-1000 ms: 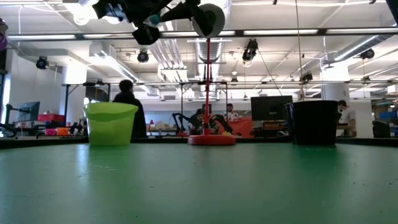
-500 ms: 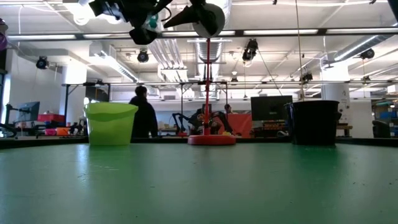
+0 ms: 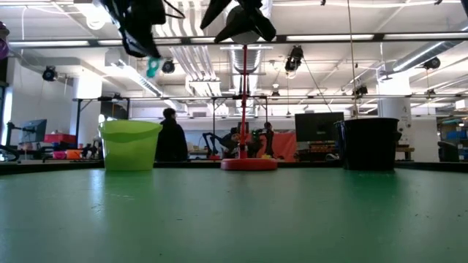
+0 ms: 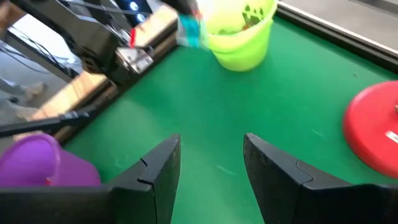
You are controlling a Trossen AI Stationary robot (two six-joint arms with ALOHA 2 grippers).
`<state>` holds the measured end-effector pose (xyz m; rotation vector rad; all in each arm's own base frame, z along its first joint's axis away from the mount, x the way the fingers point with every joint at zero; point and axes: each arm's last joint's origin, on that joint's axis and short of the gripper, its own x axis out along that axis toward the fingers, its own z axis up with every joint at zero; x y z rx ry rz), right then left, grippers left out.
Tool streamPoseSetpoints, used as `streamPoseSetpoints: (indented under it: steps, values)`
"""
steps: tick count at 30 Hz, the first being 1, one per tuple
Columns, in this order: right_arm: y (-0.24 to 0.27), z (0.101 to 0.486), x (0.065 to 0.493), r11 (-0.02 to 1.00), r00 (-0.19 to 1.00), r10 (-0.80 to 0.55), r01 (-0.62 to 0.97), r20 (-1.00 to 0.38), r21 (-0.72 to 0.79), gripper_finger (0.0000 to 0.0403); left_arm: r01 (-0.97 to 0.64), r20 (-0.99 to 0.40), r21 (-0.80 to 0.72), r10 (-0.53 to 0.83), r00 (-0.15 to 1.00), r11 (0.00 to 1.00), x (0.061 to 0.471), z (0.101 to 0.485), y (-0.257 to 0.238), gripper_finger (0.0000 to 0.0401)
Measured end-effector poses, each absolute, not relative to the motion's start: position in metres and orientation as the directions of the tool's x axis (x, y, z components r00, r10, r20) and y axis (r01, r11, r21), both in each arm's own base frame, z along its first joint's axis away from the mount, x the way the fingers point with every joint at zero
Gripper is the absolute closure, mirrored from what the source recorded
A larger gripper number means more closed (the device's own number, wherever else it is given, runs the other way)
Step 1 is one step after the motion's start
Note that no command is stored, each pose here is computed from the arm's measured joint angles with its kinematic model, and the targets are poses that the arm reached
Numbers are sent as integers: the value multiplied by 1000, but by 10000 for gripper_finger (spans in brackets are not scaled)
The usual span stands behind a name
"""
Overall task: Sort candy
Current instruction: Put the transparent candy into the green bucket
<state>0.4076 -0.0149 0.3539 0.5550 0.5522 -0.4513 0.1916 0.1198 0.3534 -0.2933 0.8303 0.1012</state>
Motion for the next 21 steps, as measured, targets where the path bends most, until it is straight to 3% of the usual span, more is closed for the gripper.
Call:
streamPoseSetpoints:
  steps: [11, 21]
  values:
    - [-15, 344, 404, 777, 697, -249, 558, -673, 291, 236, -460, -904, 145, 307, 299, 876, 172, 341, 124, 401]
    - [-17, 344, 404, 854, 685, -305, 505, -662, 128, 236, -504, -939, 159, 288, 188, 849, 180, 323, 143, 401]
